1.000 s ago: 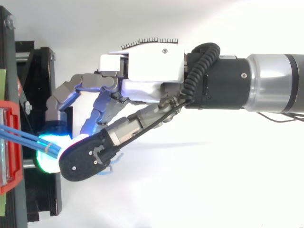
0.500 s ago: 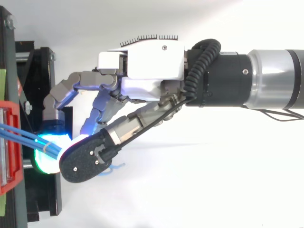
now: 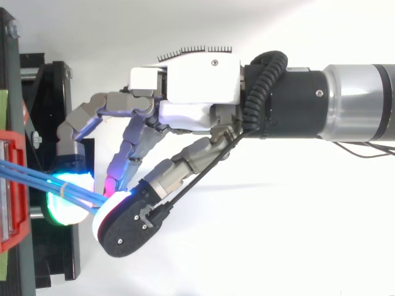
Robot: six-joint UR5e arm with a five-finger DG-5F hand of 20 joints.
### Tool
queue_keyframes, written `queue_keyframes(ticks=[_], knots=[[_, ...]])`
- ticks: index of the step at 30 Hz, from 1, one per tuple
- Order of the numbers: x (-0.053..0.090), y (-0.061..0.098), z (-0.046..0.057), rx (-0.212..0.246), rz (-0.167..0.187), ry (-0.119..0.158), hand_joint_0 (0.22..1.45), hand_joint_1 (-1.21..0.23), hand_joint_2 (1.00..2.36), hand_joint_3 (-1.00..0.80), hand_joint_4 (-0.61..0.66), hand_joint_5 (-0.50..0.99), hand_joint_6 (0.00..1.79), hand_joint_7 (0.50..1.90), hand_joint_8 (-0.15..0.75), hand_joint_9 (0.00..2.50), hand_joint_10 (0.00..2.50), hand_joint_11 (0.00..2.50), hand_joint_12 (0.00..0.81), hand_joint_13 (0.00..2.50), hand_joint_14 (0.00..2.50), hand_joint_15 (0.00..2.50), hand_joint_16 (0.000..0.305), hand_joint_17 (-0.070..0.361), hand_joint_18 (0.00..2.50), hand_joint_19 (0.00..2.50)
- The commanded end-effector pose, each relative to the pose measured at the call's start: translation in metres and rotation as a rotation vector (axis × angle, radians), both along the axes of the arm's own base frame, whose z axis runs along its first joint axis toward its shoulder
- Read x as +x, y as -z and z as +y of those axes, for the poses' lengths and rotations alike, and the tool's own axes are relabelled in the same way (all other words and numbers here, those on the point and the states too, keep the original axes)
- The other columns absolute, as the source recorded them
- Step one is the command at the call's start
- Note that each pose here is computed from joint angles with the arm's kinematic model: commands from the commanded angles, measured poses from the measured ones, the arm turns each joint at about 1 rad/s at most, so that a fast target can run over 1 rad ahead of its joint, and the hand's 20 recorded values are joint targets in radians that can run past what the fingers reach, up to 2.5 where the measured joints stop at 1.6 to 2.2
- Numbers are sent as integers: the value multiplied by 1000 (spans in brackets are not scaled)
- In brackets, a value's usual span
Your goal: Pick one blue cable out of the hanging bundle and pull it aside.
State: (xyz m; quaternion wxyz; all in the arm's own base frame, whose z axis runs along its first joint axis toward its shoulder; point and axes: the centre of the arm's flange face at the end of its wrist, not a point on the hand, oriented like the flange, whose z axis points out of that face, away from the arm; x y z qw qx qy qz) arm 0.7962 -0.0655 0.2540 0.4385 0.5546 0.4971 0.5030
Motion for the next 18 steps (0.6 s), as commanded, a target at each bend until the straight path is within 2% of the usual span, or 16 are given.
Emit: queue_keyframes(ticks=[1, 3, 4, 5, 6, 7, 9, 11, 13, 15, 16, 17, 18], knots=[[0, 0, 1, 0, 3, -1, 454, -832, 1000, -500, -224, -64, 869, 944, 209, 1178, 20, 558, 229, 1009, 21, 518, 44, 100, 741, 399], [0, 0, -1, 0, 3, 0, 420, -726, 1000, -500, -210, -61, 844, 945, 223, 1190, 20, 550, 247, 1028, 20, 497, 48, 108, 771, 391], [0, 0, -1, 0, 3, 0, 430, -611, 1000, -500, -190, -61, 818, 911, 225, 1195, 18, 541, 247, 1031, 19, 496, 48, 109, 773, 401], [0, 0, -1, -2, 3, 0, 435, -589, 1000, -500, -173, -61, 812, 890, 223, 1194, 20, 535, 244, 1030, 21, 499, 48, 108, 771, 404], [0, 0, 1, -2, 3, -1, 440, -550, 1000, -500, -139, -54, 758, 967, 227, 1185, 17, 509, 249, 1030, 20, 499, 48, 109, 772, 407], [0, 0, 1, -2, 3, -1, 447, -511, 1000, -500, -112, -55, 750, 975, 232, 1183, 18, 512, 248, 1027, 20, 503, 49, 110, 773, 420], [0, 0, -1, -2, 3, 0, 489, -501, 1000, -500, -122, -58, 744, 995, 222, 1167, 19, 518, 239, 1014, 21, 517, 45, 102, 744, 441], [-1, 1, -1, -2, 5, 0, 550, -555, 1000, -500, -140, -62, 747, 1041, 213, 1144, 21, 534, 228, 997, 22, 529, 42, 94, 710, 457], [-1, 1, 1, -2, 8, -1, 574, -624, 1002, -481, -144, -89, 810, 1002, 219, 1115, 20, 558, 229, 978, 24, 533, 41, 93, 701, 461], [-1, 1, 1, -1, 11, -1, 585, -703, 1014, -322, -137, -103, 837, 1101, 217, 1077, 20, 567, 232, 972, 22, 537, 41, 93, 698, 458], [-2, 1, 1, -1, 14, -1, 589, -733, 1017, -263, -123, -115, 883, 1009, 225, 1075, 21, 570, 233, 968, 23, 538, 41, 93, 699, 458], [-2, 1, 1, -1, 14, -1, 590, -740, 1018, -248, -122, -115, 885, 1011, 224, 1074, 23, 579, 232, 968, 24, 538, 42, 93, 698, 456], [-2, 1, 1, -1, 14, -1, 615, -790, 1019, -215, -129, -126, 925, 937, 231, 1072, 21, 587, 234, 968, 23, 540, 41, 93, 699, 450]])
